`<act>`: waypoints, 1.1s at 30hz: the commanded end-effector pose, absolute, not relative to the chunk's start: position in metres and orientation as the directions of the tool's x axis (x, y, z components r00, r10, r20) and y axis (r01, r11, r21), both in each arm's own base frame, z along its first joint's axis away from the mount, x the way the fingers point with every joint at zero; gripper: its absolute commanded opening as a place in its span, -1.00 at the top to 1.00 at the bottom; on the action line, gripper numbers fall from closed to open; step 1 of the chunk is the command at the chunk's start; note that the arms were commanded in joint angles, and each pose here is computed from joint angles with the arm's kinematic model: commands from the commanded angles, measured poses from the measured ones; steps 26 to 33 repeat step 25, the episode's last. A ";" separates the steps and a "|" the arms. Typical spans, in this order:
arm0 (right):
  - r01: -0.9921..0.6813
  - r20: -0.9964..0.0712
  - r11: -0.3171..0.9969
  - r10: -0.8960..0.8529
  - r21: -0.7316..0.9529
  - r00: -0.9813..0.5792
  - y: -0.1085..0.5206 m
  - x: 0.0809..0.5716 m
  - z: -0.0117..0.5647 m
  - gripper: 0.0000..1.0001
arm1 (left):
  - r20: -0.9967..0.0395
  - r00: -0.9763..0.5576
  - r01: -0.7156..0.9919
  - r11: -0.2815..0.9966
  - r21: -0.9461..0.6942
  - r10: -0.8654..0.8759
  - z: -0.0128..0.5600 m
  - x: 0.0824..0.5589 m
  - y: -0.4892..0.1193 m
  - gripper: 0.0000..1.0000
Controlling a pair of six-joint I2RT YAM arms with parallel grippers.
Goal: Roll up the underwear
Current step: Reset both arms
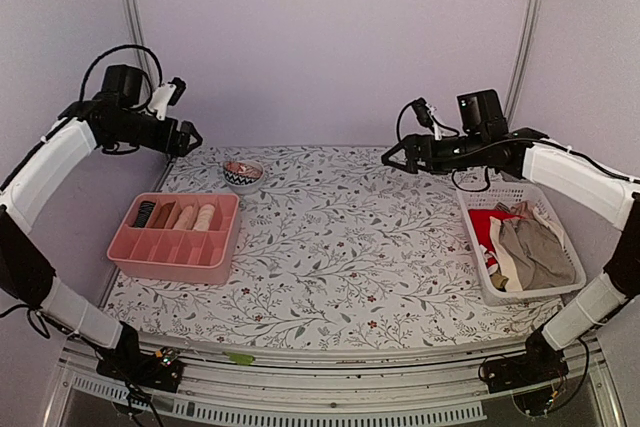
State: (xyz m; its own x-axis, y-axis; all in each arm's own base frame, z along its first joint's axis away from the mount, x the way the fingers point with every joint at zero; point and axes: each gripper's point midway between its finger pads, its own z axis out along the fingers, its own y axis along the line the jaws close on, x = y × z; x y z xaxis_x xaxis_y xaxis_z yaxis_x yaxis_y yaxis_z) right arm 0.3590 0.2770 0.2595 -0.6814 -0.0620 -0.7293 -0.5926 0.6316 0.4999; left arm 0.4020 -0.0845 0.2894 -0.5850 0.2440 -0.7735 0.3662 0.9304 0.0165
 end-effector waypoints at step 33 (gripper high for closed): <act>0.032 -0.464 0.756 0.434 0.653 -0.772 0.147 0.235 0.235 -0.98 | -0.712 -0.679 0.510 0.812 -0.283 0.178 0.199 0.315 -0.131 -0.92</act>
